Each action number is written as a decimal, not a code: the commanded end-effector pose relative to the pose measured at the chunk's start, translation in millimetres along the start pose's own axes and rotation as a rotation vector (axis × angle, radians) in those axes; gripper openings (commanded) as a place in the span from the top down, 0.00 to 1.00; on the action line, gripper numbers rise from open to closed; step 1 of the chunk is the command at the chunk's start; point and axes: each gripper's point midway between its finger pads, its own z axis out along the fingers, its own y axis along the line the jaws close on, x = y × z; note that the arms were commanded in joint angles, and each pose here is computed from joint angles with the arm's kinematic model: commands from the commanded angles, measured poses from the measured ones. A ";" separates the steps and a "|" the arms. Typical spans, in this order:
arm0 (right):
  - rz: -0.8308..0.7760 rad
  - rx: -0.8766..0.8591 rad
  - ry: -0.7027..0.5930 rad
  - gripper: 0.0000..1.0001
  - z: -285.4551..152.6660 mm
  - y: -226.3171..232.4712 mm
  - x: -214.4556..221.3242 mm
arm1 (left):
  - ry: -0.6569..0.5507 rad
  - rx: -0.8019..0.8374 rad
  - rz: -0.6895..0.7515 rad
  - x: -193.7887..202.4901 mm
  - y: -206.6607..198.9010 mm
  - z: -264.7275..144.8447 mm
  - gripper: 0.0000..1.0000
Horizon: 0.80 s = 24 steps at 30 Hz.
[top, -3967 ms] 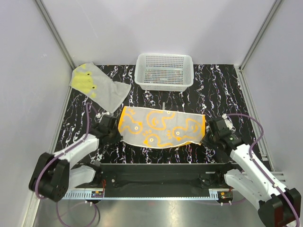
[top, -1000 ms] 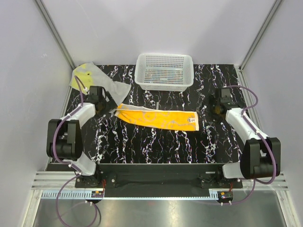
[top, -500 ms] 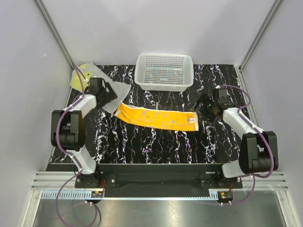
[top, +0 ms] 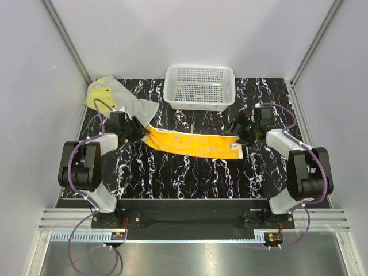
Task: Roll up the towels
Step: Fold the towel
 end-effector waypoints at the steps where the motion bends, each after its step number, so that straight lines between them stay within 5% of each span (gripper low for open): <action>1: -0.034 -0.061 -0.008 0.03 7.8 13.9 -8.1 | -0.049 0.105 0.048 -14.7 -20.9 2.0 0.53; 14: -0.018 -0.032 0.036 0.04 36.3 -6.2 0.6 | 0.040 0.026 0.069 -1.2 -1.5 11.4 0.57; 21: -0.010 -0.019 0.051 0.04 46.4 -14.5 4.9 | 0.059 0.016 0.076 1.8 1.0 11.6 0.74; 24: -0.007 -0.015 0.057 0.04 49.3 -18.4 7.9 | 0.053 -0.022 0.087 3.0 7.6 7.9 0.63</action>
